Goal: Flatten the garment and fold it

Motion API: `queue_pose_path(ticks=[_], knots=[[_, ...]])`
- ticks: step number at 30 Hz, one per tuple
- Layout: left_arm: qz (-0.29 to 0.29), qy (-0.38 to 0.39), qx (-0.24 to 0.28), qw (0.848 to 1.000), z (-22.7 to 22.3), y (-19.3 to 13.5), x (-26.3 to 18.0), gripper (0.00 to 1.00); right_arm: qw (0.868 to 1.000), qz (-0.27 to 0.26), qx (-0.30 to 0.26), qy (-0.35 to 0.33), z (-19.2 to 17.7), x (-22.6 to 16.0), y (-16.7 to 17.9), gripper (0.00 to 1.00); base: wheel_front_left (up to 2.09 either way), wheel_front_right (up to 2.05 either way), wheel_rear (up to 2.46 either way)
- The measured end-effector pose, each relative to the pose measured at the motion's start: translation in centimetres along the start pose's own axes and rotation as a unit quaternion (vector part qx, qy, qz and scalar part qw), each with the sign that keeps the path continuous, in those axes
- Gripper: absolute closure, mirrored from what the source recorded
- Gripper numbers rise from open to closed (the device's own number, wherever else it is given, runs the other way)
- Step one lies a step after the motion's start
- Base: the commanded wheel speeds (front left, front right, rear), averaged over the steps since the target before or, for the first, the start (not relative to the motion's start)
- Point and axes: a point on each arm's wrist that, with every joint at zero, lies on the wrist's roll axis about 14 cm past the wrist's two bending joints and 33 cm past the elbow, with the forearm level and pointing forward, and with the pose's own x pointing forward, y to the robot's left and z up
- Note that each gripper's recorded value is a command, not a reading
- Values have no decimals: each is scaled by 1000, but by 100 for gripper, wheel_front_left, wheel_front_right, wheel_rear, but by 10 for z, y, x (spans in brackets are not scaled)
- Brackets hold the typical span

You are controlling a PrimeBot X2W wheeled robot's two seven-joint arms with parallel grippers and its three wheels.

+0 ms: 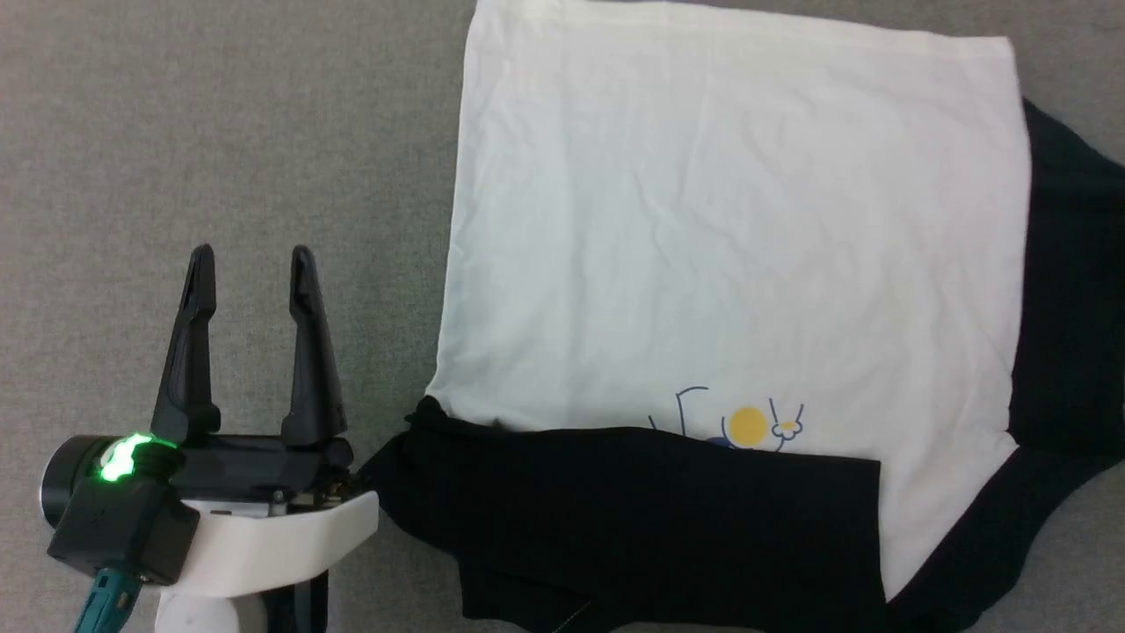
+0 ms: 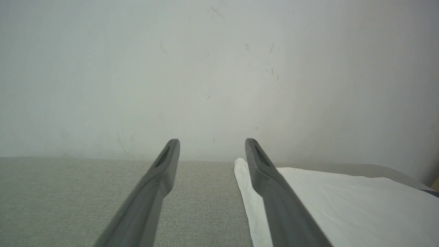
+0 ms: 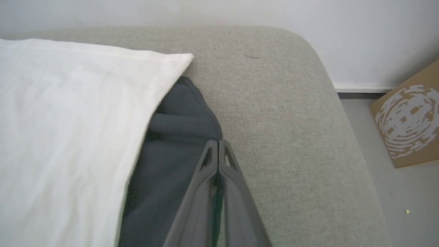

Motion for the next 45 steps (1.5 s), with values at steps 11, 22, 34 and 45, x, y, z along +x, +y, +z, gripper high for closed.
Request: queue_pose_path(ticks=[11,22,34,45], knots=[[4,-20,-2,1000,26,0,-15,0,986,-101,115,59,-93,-85,-50,100,0,0,0],[-14,-32,-6,999,39,-10,-21,0,985,-108,135,26,-92,-106,-46,0,0,0,0],[-33,-34,7,999,35,-16,-14,0,989,-117,85,4,-52,-87,-67,0,0,0,0],[-32,-8,15,999,9,-11,-4,0,985,-127,98,59,-80,-44,-66,0,0,0,0]])
